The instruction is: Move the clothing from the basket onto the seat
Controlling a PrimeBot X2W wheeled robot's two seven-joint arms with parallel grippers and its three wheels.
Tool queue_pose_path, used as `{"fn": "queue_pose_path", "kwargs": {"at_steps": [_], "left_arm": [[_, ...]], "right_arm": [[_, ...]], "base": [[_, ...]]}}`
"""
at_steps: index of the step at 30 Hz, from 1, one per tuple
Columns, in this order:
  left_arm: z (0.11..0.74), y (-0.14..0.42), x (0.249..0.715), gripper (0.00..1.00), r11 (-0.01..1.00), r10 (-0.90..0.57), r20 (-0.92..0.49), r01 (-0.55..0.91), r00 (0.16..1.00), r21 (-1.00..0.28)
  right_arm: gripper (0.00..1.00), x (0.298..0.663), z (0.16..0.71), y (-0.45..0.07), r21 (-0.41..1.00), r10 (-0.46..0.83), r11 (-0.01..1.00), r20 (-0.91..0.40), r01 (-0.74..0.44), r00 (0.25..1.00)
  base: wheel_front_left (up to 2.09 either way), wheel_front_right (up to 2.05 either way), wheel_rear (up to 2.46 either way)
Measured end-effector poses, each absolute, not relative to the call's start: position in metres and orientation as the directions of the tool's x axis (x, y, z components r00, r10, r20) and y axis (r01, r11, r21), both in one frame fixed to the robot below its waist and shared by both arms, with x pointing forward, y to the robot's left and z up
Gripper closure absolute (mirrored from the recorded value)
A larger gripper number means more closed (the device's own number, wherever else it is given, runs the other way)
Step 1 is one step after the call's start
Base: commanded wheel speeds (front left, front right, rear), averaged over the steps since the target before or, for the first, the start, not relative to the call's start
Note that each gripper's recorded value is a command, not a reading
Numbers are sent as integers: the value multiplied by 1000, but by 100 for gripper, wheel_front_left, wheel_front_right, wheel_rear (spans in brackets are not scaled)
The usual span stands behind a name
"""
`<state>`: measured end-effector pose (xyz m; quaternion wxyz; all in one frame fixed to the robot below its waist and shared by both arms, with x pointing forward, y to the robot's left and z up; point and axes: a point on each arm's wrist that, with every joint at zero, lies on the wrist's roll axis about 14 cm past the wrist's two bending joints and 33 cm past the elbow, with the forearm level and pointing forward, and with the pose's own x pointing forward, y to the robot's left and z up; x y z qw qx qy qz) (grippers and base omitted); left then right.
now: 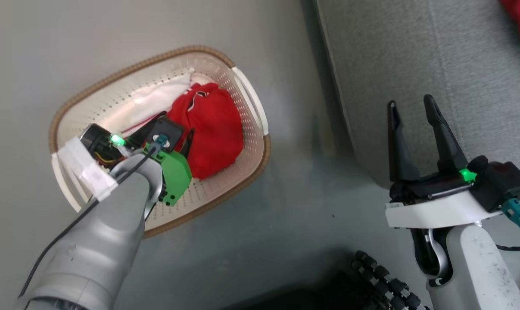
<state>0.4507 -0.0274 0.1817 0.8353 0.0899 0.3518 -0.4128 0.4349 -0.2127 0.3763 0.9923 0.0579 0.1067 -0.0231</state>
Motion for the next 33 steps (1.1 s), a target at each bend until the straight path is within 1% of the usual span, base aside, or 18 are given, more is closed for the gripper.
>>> {"fn": "queue_pose_path", "kwargs": {"at_steps": [3,6,8,13,17,26,33], "left_arm": [[156,-36,444,0,646,-619,-700,737,356,-197],[135,-44,429,0,675,-610,-734,681,298,-284],[121,-45,423,0,674,-599,-758,674,257,-303],[91,-34,424,0,714,-551,-805,623,220,-318],[73,-28,414,0,725,-521,-836,607,174,-326],[65,-44,414,0,736,-547,-821,563,166,-376],[72,-56,429,0,757,-577,-788,504,216,-416]], "right_arm": [[0,438,356,-211,108,-26,993,-256,55,966],[0,437,337,-210,106,-21,993,-300,56,954],[0,436,324,-207,104,-12,993,-329,48,944],[0,436,303,-199,124,11,992,-370,37,929],[0,433,294,-196,134,20,990,-392,36,920],[0,425,283,-200,128,8,990,-429,52,903],[0,424,281,-199,132,10,990,-434,52,901]], "base": [[0,0,0],[0,0,0],[0,0,0],[0,0,0],[0,0,0],[0,0,0],[0,0,0]]}}
